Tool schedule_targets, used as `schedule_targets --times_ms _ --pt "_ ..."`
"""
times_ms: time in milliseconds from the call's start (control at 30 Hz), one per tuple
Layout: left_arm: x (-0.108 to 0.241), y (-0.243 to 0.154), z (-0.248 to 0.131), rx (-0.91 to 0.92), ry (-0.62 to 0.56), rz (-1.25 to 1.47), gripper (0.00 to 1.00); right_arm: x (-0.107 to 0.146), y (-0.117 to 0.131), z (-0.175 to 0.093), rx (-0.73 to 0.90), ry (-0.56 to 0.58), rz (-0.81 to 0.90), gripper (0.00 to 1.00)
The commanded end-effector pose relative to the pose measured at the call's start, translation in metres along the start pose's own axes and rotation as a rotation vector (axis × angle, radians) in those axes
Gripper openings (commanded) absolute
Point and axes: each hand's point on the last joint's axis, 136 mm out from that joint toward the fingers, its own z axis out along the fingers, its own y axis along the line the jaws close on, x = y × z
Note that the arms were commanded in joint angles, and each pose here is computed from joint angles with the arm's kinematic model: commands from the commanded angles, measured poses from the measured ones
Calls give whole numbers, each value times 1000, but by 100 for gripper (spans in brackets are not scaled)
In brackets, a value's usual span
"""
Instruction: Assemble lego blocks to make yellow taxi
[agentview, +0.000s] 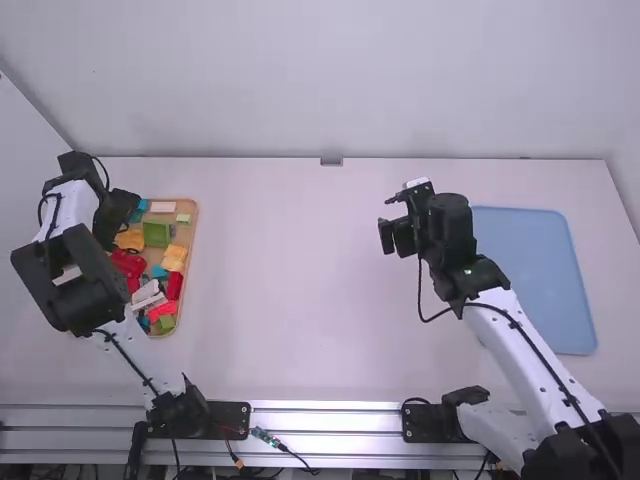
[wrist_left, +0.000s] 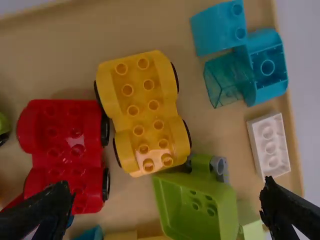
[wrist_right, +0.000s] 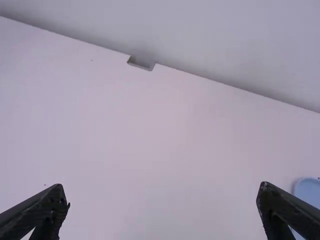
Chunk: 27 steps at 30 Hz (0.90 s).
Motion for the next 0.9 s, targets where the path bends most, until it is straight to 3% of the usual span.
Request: schedule_targets --times_ms 0,300,600,867 --pt "2 0 10 -12 16 0 99 -13 -3 -2 13 -22 -10 100" --pt "8 0 27 -66 72 15 98 -11 -6 -2 18 -16 -5 100" --pt "5 4 39 -94 49 -40 93 -10 -4 -2 14 -14 -7 100" --pt "9 5 39 -110 47 -21 97 -9 -4 -2 11 -10 -7 100"
